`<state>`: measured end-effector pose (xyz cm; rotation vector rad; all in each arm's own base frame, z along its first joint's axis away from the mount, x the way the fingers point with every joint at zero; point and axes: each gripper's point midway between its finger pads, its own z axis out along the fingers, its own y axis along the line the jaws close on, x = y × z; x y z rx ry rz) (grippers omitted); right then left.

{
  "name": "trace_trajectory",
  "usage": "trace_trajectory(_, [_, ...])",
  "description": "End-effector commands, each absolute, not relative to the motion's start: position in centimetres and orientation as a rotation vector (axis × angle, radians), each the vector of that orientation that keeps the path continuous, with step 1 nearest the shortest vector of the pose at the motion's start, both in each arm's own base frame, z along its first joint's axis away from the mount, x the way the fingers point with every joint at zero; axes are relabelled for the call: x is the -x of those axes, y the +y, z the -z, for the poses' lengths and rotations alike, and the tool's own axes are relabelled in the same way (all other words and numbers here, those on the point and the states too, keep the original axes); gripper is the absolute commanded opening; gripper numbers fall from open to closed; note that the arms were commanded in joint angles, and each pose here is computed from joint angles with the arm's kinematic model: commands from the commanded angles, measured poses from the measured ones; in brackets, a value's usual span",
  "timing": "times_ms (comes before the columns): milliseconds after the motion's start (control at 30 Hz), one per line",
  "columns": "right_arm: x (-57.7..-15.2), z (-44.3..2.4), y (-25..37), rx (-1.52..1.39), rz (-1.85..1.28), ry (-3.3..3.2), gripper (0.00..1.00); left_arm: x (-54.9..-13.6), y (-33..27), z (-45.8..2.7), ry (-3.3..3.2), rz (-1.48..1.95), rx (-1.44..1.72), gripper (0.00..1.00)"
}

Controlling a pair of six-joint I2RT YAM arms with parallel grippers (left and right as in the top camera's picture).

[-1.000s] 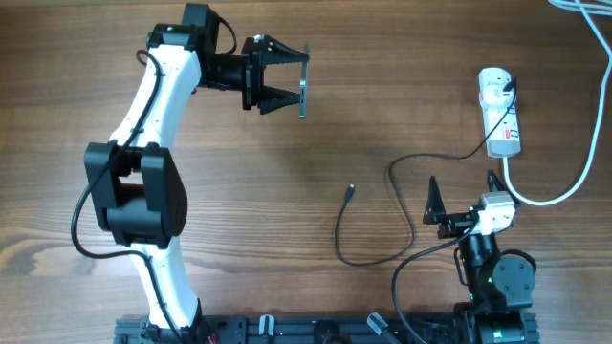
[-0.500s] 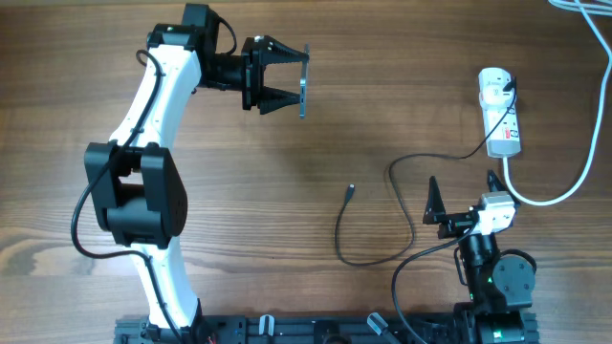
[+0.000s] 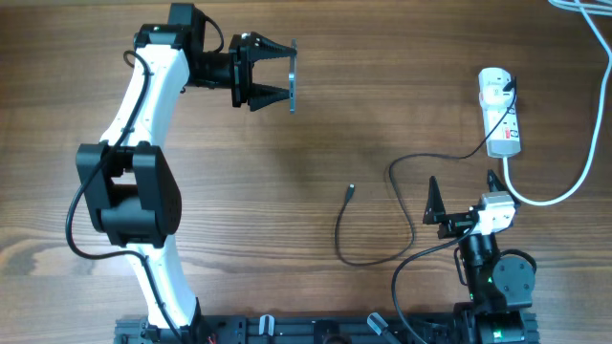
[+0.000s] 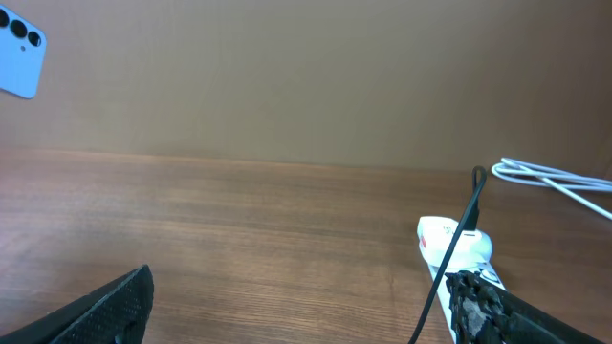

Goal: Plug charger to phone and switch on socket

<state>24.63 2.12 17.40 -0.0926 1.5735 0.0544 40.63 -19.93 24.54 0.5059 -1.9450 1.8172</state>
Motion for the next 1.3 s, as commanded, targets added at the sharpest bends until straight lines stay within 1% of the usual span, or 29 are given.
trace_trajectory(0, [-24.6,-17.5,2.0,0.089,-0.048,1.568,1.00,-40.3,-19.9,-27.0,-1.909,-1.886,-0.452,0.69])
trace_trajectory(433, [-24.6,-17.6,2.1,0.086,-0.060,1.563,1.00,-40.3,-19.9,-27.1,-1.909,-1.886,-0.453,0.69])
trace_trajectory(500, [-24.3,-17.7,3.9,0.079,-0.235,1.567,1.00,-40.3,-19.9,-27.0,-1.908,-1.886,-0.453,0.69])
trace_trajectory(567, [-23.8,-18.0,5.9,-0.022,-0.529,1.575,1.00,-40.3,-19.9,-27.1,-1.909,-1.886,-0.453,0.69])
trace_trajectory(633, [-23.6,-18.0,6.5,-0.330,-0.884,1.585,1.00,-40.3,-19.9,-27.0,-1.908,-1.885,-0.454,0.69])
trace_trajectory(667, [-23.6,-18.0,6.5,-0.460,-1.006,1.575,1.00,-40.3,-19.9,-27.0,-1.907,-1.884,-0.456,0.69])
trace_trajectory(700, [-23.6,-18.0,6.6,-0.675,-1.203,1.543,1.00,-40.3,-19.9,-27.1,-1.902,-1.879,-0.462,0.69])
trace_trajectory(767, [-23.6,-18.0,6.6,-0.893,-1.393,1.487,1.00,-40.0,-19.8,-27.0,-1.868,-1.842,-0.512,0.69])
trace_trajectory(833, [-23.3,-18.1,7.2,-0.826,-1.382,1.521,1.00,-39.9,-19.8,-27.0,-1.855,-1.827,-0.531,0.69])
trace_trajectory(1000, [-22.8,-17.8,8.6,-0.420,-1.149,1.632,1.00,-39.3,-19.8,-27.0,-1.804,-1.772,-0.602,0.72])
trace_trajectory(1133, [-23.3,-15.2,8.8,-0.450,-1.122,1.747,1.00,-39.2,-19.8,-27.0,-1.793,-1.760,-0.616,0.71])
trace_trajectory(1267, [-22.8,-12.2,10.5,-0.366,-1.136,1.925,0.99,-39.2,-19.8,-27.0,-1.793,-1.760,-0.616,0.71])
